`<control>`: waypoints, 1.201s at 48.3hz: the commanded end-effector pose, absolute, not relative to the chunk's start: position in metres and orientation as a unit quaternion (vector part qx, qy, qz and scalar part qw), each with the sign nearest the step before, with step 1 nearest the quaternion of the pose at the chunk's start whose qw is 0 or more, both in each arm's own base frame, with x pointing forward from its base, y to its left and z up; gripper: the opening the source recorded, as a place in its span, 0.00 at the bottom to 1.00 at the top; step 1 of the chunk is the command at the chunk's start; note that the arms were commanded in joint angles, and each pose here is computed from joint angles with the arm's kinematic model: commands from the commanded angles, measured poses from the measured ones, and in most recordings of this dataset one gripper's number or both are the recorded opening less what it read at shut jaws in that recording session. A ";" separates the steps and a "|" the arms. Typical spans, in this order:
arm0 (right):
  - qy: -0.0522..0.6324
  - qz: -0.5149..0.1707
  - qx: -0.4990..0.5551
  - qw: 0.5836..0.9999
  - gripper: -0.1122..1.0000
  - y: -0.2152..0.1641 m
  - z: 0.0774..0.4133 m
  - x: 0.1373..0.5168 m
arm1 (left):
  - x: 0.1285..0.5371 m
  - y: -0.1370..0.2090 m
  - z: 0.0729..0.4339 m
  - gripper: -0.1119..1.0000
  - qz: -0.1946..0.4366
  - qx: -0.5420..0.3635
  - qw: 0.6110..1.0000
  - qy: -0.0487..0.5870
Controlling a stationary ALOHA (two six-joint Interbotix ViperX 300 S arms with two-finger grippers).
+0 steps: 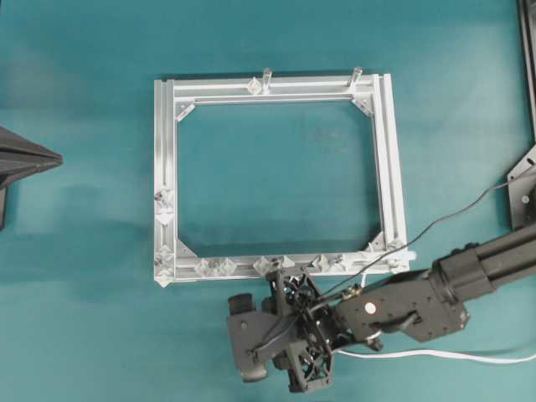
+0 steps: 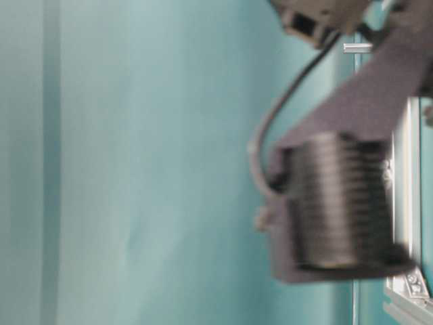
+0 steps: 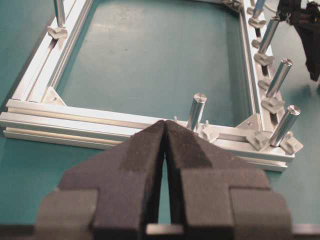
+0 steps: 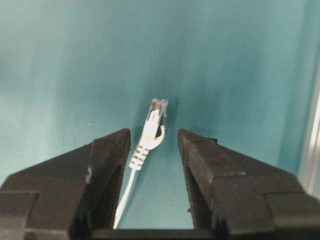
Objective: Move the cable alternately left and right between 8 closely spaced pins so it hooks onto each one.
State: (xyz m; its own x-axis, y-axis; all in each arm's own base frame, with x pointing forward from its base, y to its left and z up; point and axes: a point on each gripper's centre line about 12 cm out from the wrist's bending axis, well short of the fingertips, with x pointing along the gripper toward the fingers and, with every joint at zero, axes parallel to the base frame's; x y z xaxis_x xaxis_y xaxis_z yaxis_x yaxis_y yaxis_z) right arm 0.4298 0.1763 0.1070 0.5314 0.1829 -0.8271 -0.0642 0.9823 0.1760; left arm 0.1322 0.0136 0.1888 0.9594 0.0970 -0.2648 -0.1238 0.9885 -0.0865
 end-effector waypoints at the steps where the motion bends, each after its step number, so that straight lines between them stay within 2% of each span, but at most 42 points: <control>1: 0.460 0.080 0.069 0.882 0.49 0.183 0.122 0.435 | 0.134 0.014 0.194 0.10 0.055 -0.055 0.989 0.126; 7: 0.460 0.081 0.068 0.882 0.25 0.185 0.125 0.436 | 0.134 0.014 0.194 0.10 0.055 -0.055 0.989 0.126; 9: 0.461 0.080 0.066 0.881 0.22 0.185 0.126 0.436 | 0.134 0.014 0.194 0.10 0.055 -0.054 0.989 0.126; 26: 0.499 0.046 0.079 0.862 0.22 0.180 0.153 0.424 | 0.134 0.014 0.194 0.10 0.056 -0.055 0.989 0.126; 40: 0.541 -0.077 0.203 0.812 0.22 0.163 0.168 0.386 | 0.134 0.014 0.193 0.10 0.056 -0.055 0.989 0.126; 58: 0.532 -0.224 0.337 0.744 0.22 0.141 0.181 0.321 | 0.134 0.014 0.193 0.10 0.055 -0.055 0.989 0.126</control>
